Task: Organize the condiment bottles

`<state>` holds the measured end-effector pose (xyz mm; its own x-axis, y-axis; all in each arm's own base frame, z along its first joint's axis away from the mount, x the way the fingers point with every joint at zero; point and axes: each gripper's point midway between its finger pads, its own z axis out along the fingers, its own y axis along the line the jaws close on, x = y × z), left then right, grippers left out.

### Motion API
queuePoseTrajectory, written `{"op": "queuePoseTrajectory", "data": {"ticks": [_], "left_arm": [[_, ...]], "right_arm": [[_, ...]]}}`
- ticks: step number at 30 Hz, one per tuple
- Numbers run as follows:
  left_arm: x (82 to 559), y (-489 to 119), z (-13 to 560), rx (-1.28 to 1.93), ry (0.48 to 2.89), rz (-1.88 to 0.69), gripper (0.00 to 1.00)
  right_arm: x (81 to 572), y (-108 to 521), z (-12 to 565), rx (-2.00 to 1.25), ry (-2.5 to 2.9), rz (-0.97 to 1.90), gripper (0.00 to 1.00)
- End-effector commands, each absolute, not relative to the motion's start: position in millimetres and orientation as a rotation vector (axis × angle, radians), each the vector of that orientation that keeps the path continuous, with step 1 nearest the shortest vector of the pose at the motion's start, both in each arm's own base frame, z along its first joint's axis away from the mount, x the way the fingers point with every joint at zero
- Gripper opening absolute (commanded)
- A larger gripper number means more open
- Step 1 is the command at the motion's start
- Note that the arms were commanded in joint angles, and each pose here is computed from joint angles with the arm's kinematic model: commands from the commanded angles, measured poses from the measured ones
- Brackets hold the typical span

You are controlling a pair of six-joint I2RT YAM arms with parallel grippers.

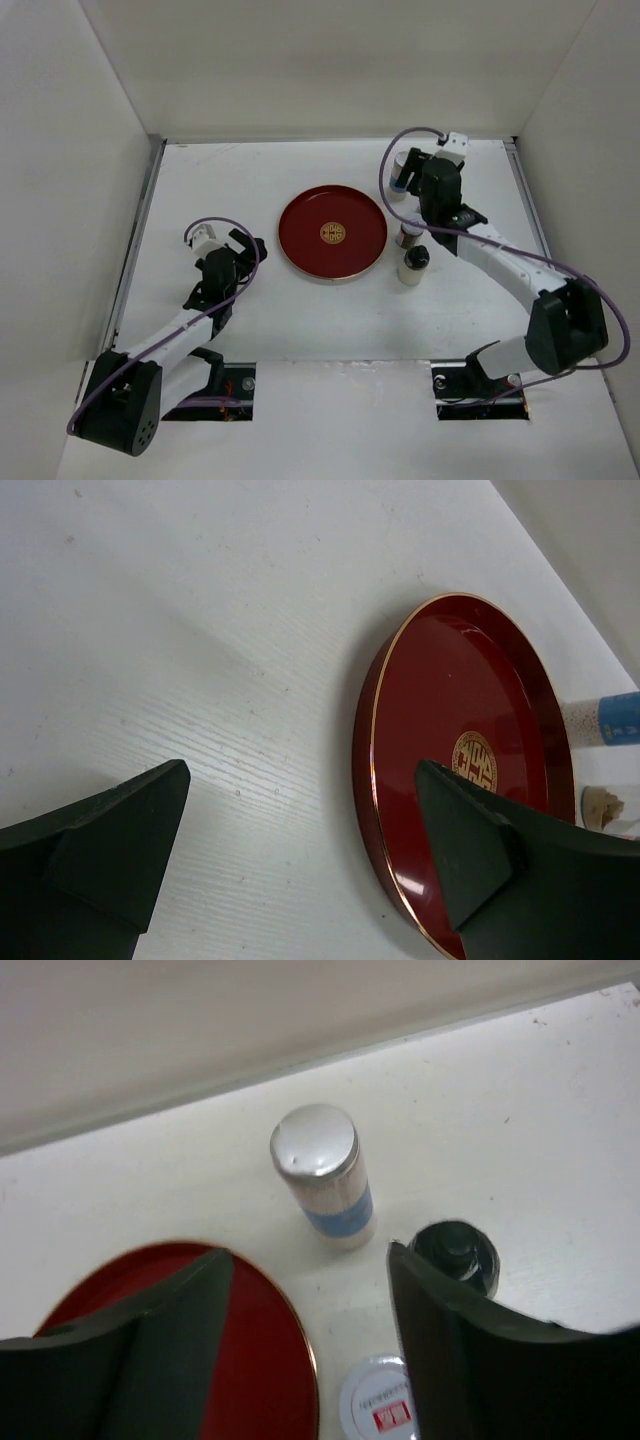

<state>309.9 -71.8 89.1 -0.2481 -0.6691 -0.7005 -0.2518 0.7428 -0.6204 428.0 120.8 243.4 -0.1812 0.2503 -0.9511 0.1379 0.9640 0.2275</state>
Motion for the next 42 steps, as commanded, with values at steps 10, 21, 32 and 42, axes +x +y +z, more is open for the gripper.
{"op": "queuePoseTrajectory", "data": {"ticks": [10,21,32,42], "left_arm": [[317,-76,106,-0.686,1.768,-0.512,1.00],[318,-77,104,-0.684,1.776,-0.517,1.00],[319,-78,107,-0.684,1.757,-0.524,1.00],[316,-72,110,-0.696,1.736,-0.517,1.00]], "right_arm": [[520,122,226,0.220,1.877,0.076,1.00],[561,130,185,0.169,1.923,0.020,0.92],[521,146,299,0.132,1.601,0.069,0.52],[484,307,266,-0.133,1.675,0.368,0.53]]}}
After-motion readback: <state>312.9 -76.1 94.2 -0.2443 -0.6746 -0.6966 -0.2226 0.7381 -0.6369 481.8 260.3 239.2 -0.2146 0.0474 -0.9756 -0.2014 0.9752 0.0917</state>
